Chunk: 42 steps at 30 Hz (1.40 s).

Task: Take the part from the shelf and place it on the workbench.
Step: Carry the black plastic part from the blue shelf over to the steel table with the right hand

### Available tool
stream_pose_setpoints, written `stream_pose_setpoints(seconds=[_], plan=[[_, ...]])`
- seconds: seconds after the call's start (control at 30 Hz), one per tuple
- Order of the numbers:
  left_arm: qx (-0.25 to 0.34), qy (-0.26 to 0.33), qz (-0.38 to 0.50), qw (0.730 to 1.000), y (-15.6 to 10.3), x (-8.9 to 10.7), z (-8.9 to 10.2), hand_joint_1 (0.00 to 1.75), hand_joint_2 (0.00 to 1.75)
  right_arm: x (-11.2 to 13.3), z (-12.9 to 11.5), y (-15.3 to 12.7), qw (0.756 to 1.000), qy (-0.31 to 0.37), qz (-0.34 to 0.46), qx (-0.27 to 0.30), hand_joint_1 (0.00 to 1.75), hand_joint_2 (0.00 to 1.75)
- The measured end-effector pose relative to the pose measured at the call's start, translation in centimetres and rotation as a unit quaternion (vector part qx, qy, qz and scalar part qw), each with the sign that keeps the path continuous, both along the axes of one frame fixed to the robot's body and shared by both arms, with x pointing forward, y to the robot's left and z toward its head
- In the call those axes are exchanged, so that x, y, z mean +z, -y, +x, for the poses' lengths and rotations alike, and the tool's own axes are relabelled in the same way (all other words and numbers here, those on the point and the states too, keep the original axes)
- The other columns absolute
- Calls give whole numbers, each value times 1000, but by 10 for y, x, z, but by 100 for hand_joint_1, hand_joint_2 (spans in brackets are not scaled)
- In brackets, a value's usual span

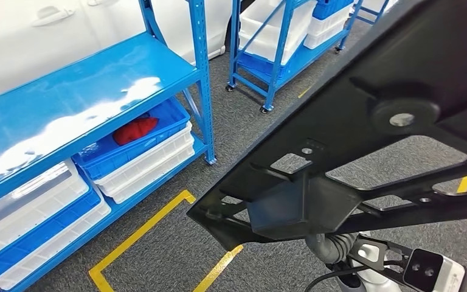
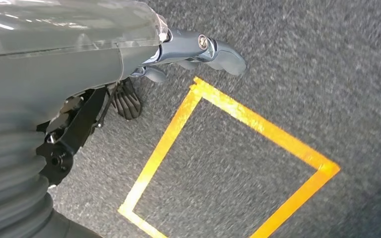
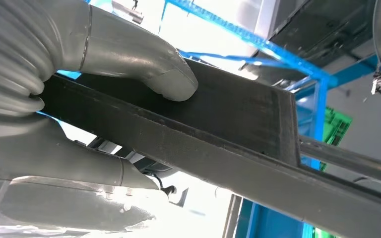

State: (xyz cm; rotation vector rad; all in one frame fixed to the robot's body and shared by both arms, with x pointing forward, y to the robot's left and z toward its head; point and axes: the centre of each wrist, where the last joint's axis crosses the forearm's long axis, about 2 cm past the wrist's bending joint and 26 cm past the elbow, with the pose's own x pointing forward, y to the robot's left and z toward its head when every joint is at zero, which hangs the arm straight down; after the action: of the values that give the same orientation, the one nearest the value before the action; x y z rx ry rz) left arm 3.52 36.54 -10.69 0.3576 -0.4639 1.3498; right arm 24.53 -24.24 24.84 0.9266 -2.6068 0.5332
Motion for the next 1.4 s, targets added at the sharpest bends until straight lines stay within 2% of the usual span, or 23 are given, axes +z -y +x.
stream_pose_setpoints(seconds=[0.3, 0.63, 0.9, 1.4], plan=[[-4, 16, -12, 1000, 4, 0, 7, 0, 175, 2, 1, 1, 1000, 2, 9, -5, 175, 175], [-22, 27, -33, 999, 6, 0, 3, 0, 175, -1, -1, 0, 999, -3, 18, -29, 175, 175], [-22, 39, -16, 999, 9, -1, 6, 0, 175, -1, -1, -1, 1000, -9, 28, -8, 175, 175], [-17, 53, -6, 998, 14, -1, 9, 0, 175, -3, -1, 2, 999, -11, 31, -15, 175, 175]])
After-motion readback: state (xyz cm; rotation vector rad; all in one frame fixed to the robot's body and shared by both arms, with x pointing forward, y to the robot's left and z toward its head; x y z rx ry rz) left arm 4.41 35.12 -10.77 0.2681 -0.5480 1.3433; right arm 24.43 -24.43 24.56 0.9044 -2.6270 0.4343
